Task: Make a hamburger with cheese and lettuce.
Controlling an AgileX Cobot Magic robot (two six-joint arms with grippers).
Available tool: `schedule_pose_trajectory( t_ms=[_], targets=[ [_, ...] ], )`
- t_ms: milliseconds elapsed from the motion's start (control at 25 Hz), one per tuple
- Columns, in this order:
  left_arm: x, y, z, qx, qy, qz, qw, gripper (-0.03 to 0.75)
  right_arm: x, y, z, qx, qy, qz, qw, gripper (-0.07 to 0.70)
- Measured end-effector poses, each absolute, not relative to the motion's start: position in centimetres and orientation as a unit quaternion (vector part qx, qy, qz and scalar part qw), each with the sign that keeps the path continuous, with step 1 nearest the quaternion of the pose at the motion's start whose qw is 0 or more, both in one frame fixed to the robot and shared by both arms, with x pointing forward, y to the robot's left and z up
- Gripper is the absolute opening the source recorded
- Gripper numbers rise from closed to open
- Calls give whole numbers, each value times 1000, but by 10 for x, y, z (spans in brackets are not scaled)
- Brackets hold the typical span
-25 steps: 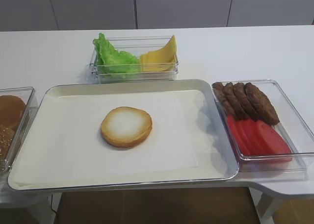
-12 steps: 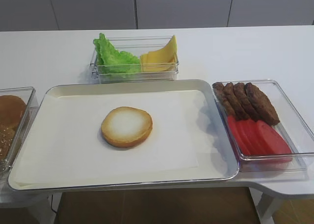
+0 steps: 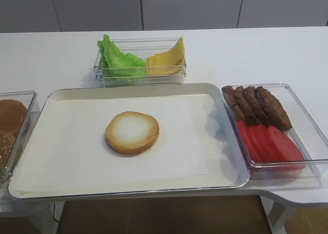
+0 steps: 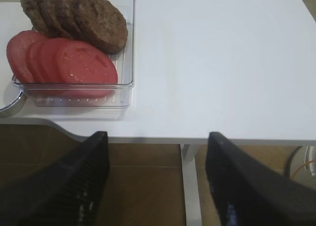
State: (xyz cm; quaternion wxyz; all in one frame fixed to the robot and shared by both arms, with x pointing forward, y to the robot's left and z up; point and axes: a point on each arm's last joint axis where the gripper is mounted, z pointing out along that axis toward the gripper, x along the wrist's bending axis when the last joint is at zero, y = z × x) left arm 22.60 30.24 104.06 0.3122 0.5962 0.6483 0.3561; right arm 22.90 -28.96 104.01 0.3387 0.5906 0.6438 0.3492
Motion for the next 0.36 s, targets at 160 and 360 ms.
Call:
schedule_pose_trajectory(
  t_ms=[160,360],
  targets=[
    [226,303,1041,616,630,347,322,299,229,-290,1040,591,644,349,339,468],
    [226,303,1041,619,626,345,324,299,229,-290,1040,591,644,349,339,468]
  ],
)
